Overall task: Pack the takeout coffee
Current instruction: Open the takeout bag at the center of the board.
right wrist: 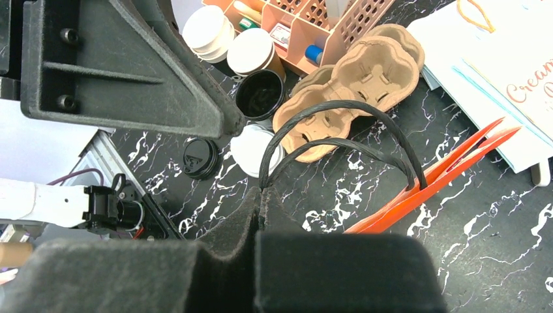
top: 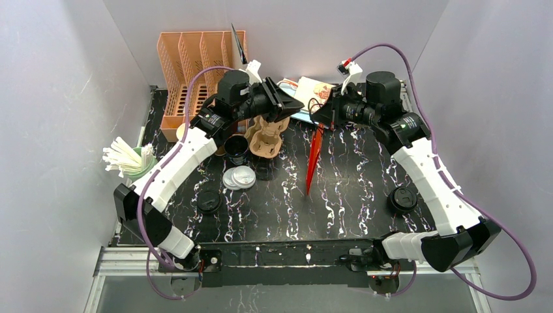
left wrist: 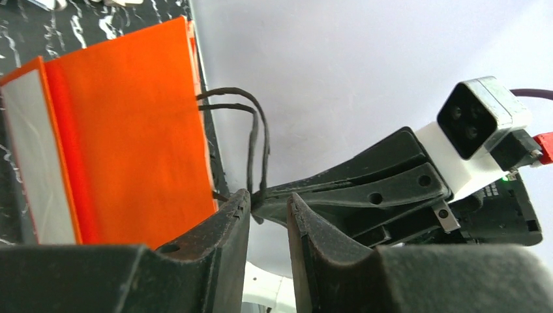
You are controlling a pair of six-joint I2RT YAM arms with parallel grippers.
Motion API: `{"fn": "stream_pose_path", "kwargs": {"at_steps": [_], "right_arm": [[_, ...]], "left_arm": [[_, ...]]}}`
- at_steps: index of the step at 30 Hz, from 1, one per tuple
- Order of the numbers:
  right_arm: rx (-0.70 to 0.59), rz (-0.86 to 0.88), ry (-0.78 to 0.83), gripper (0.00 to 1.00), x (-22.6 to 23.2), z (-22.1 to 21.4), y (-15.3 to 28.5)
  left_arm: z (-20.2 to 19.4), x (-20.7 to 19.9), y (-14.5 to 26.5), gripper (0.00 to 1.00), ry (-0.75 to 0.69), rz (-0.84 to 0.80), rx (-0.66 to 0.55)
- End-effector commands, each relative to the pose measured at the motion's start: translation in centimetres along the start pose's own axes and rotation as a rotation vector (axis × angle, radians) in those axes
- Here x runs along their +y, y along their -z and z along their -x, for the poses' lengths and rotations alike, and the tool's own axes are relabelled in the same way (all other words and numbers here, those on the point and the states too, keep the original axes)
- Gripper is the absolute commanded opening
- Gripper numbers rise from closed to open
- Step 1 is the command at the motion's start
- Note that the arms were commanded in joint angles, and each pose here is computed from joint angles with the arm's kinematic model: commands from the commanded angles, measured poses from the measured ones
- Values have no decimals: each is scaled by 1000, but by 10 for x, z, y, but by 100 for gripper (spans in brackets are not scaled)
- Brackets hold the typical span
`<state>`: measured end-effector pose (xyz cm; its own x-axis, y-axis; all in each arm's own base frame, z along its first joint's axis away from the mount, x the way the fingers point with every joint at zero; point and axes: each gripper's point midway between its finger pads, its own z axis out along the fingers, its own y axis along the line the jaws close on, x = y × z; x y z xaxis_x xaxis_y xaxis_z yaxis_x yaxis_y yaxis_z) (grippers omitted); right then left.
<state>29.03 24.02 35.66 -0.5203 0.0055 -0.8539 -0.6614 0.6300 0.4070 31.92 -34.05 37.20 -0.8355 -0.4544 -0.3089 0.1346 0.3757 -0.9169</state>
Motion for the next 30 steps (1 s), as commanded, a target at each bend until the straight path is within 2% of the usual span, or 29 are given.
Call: {"fn": "stream_pose_path", "kwargs": {"at_steps": [1, 8, 18, 30], "right_arm": [[-75, 38, 28, 1, 13, 21, 8], [-79, 57, 21, 1, 18, 24, 9], [-79, 47, 11, 1, 17, 24, 10], [-79, 55, 16, 1, 20, 27, 11]], "left_arm": [[-11, -21, -2, 25, 15, -97, 59], [-13, -19, -7, 14, 30, -103, 80], [7, 6, 6, 11, 69, -47, -38], [-7, 7, -13, 26, 101, -89, 83]]}}
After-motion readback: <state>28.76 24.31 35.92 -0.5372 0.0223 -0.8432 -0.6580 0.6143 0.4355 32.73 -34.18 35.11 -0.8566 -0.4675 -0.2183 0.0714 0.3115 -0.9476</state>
